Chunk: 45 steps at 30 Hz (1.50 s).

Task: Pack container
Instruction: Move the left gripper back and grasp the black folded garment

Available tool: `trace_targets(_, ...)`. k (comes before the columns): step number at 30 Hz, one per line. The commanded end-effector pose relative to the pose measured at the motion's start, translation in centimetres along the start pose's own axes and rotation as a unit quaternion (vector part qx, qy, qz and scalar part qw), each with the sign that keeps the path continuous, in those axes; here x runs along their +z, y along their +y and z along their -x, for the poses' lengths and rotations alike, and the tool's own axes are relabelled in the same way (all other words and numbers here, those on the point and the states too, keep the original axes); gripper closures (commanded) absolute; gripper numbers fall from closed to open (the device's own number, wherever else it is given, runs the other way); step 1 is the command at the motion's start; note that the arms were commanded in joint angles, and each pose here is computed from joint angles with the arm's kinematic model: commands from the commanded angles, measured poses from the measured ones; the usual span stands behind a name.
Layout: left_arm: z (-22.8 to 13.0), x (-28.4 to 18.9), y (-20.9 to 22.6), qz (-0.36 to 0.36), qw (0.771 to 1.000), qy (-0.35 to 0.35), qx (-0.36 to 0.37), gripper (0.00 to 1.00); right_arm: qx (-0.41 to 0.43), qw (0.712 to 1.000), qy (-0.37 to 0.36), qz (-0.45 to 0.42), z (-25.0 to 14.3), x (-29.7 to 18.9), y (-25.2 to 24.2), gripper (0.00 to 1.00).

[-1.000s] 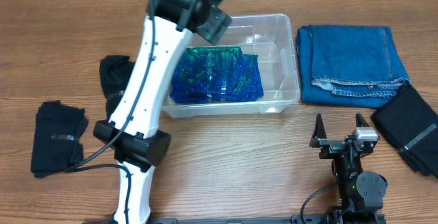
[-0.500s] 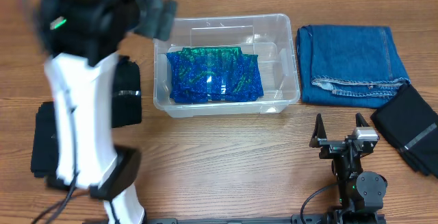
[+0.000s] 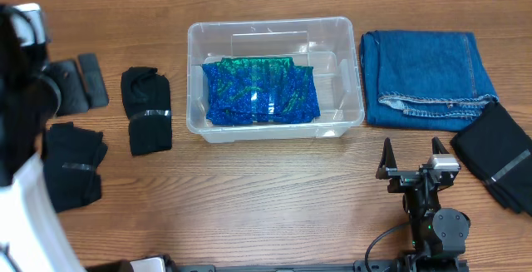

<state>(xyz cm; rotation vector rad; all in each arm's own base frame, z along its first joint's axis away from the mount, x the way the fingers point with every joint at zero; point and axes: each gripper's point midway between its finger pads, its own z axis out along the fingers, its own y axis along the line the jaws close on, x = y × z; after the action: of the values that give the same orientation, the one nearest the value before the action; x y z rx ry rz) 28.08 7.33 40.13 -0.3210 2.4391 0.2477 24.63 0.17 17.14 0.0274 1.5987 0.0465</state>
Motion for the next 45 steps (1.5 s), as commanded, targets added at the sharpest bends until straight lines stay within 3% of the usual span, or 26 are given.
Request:
trace_targets(1,-1.7,5.5,-0.2,0.008,0.997,0.072,-0.023,0.0,-0.001,1.0,-0.002,-0.006,-0.2,0.0,-0.3,0.0)
trace_targets(12,-5.8,16.4,-1.3,-0.003,0.991,0.131,-0.036,0.0,-0.001,1.0,-0.002,-0.006,-0.2,0.0,-0.3,0.0)
trace_targets(21,-7.5,25.2,-3.5,-0.038,0.997,0.062,-0.019,0.0,-0.001,1.0,-0.002,-0.006,-0.2,0.0,-0.3,0.0)
trace_targets(27,-8.4,28.6,-6.1,-0.1,0.994,0.029,-0.008,0.01,-0.001,1.0,-0.002,-0.006,-0.2,0.0,-0.3,0.0)
trace_targets(37,-14.2,37.0,-7.2,-0.102,0.987,0.12,-0.008,0.11,-0.001,1.0,-0.002,-0.006,-0.2,0.0,-0.3,0.0)
trace_targets(40,-14.8,37.9,-7.4,-0.102,0.986,0.128,-0.008,0.16,-0.001,1.0,-0.002,-0.006,-0.2,0.0,-0.3,0.0)
trace_targets(42,-14.7,38.0,-7.5,-0.106,0.986,0.124,-0.008,0.25,-0.001,1.0,-0.002,-0.006,-0.2,0.0,-0.3,0.0)
trace_targets(45,-14.1,38.1,-7.8,-0.113,0.987,0.113,-0.009,0.57,-0.001,1.0,-0.002,-0.006,-0.2,0.0,-0.3,0.0)
